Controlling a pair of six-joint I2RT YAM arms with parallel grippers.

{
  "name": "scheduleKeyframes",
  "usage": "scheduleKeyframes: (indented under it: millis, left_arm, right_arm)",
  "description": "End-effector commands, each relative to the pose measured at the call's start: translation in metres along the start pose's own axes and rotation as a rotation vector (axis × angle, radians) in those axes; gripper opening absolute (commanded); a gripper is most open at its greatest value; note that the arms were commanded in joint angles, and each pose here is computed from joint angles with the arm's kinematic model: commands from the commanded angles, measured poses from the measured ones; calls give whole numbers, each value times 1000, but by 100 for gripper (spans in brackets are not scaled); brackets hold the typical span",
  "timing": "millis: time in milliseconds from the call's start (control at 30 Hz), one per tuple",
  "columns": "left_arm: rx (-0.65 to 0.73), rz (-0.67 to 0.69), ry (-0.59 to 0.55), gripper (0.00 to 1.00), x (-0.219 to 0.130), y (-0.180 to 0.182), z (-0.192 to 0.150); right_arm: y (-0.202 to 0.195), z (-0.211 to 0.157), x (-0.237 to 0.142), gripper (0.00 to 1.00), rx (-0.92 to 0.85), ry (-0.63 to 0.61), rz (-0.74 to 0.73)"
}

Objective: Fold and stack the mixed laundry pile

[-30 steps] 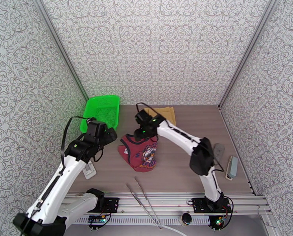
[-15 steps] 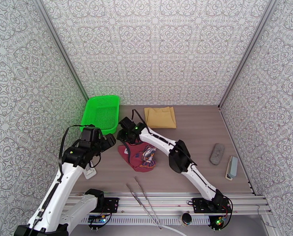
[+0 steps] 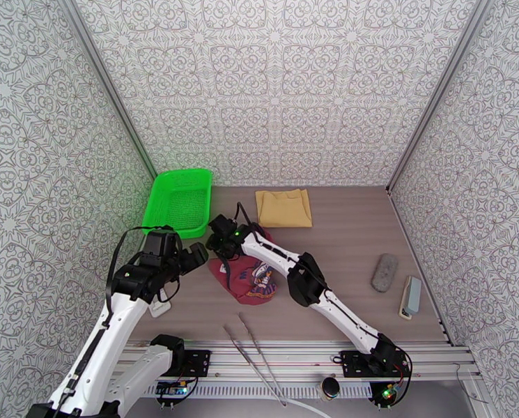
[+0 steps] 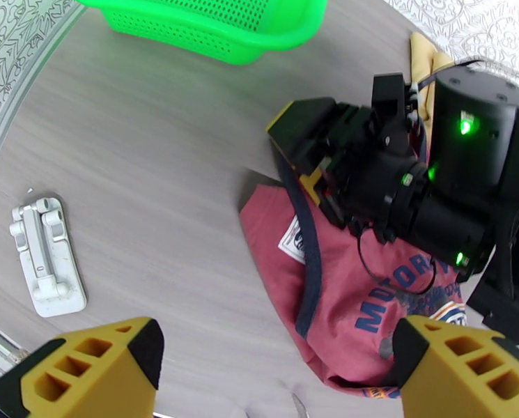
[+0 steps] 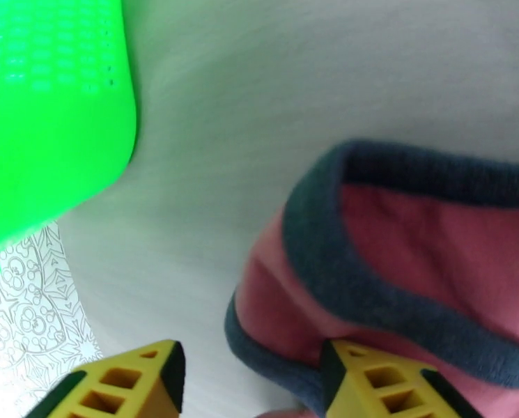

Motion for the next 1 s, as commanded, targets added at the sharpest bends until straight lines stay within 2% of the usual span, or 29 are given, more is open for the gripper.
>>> scheduleKeyframes:
  millis: [0,367,467,600,700,800,967]
  left_arm:
    - [10,-18,27,92,3,2,-6]
    - [4,-54,100,92,14,1,-22]
    - [7,-50,115,92,17,3,-25]
    - [8,-45,124,92,17,5,-28]
    - [6,-51,130,92,17,6,-31]
    - [-2,-45,134,92,20,8,-34]
    - [-46,-46,165,85,34,13,-44]
  right_arm:
    - [-30,4,21,47,44,-26,-88]
    - [-78,7,19,30,47,-69,-305]
    - [-91,3,20,22,45,-45,-345]
    - [-92,3,18,0,35,-45,-338]
    - [-84,8,15,0,5,-51,-302]
    - [-58,20,1,0,-59,-77,-219]
    - [1,56,-69,0,-215,-213,-97]
Point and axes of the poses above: each hand's point on the last joint's axis, 136 mm out from that joint toward the fingers, its own x axis out along the fingers, its own y axis along the line the jaws close on, z = x × y, the point moved 3 cm from there along -x, back along the fingers, and after that the axes turned 7 degrees about -x, right-handed, at the moved point
